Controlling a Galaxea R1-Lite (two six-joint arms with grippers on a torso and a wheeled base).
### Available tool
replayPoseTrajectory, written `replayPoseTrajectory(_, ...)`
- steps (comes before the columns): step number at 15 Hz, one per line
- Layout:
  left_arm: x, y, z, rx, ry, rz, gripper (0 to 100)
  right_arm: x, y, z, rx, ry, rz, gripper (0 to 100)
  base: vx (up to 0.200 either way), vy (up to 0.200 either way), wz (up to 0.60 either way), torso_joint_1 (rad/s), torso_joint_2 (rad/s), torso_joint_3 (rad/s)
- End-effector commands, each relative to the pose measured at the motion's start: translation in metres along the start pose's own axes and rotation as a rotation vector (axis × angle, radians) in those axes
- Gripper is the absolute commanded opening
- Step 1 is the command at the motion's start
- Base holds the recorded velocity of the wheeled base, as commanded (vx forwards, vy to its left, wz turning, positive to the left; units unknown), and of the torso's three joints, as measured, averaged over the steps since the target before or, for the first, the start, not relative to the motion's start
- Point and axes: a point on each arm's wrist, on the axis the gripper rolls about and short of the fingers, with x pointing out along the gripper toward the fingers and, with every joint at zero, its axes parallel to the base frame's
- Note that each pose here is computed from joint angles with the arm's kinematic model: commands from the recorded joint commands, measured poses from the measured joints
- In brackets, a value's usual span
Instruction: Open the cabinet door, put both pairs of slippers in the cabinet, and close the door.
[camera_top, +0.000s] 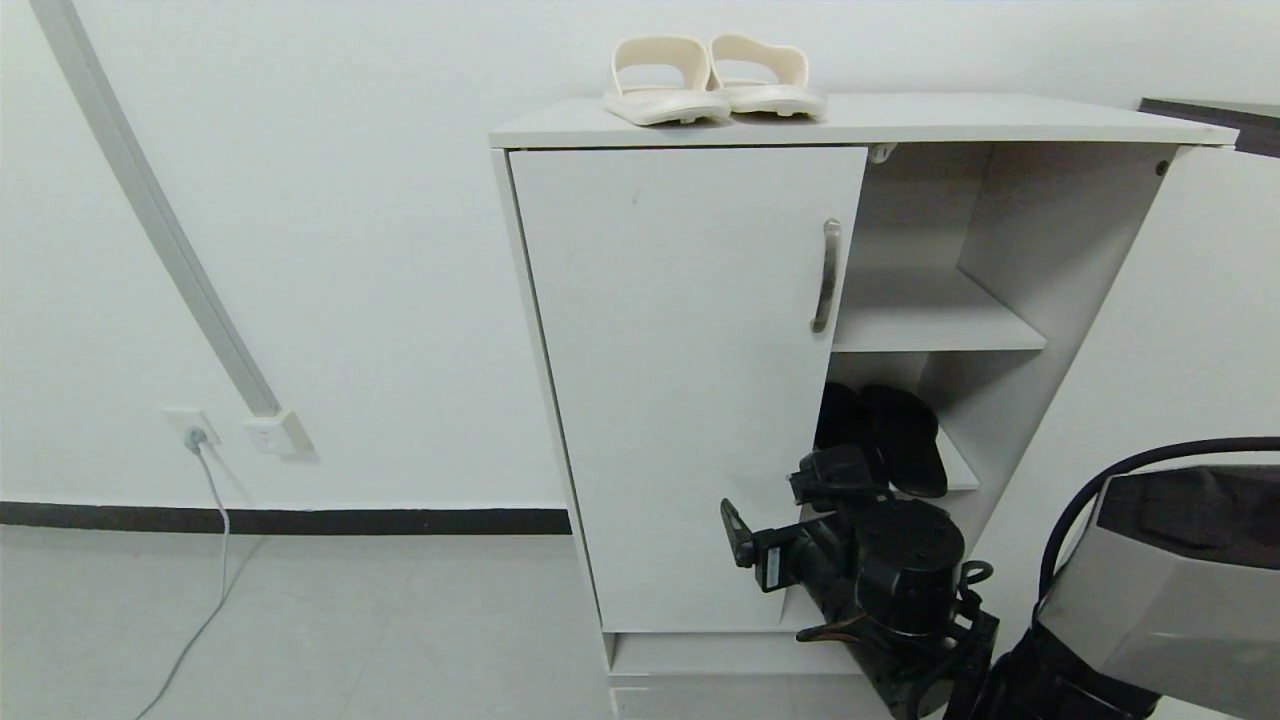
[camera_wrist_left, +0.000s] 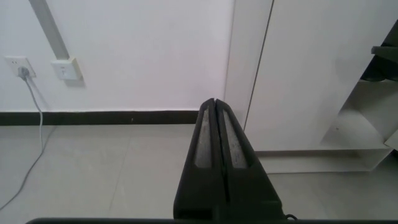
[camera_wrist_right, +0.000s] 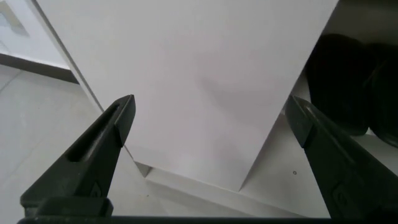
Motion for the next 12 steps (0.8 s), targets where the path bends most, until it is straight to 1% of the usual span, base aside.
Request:
replayPoseTrajectory(1,0.0001,0.0000,0.0001,0.000,0.001,0.001,0,-0.0014,0.0023,-0.0015,0.002,-0.001,0.015,100,0.000,0.000,0.00,0.000,0.00,0.000)
replayPoseTrajectory(2,0.0001,0.0000,-0.0001,0.000,0.002,0.001,0,-0.0032,0.0023,-0.0026,-0.003,0.000,0.035,100,0.000,0.000,0.00,0.000,0.00,0.000)
replayPoseTrajectory(9,0.0001,0.0000,0.0001,-0.002,0.001,0.001,0,-0.0048,0.0017,-0.0063,-0.015,-0.001,0.057,100,0.000,0.000,0.00,0.000,0.00,0.000)
replayPoseTrajectory(12,0.0001,0.0000,0.0001,-0.002,0.001,0.001,0,-0.0047,0.0016,-0.0077,-0.020,0.003,0.057,100,0.000,0.000,0.00,0.002,-0.17,-0.286)
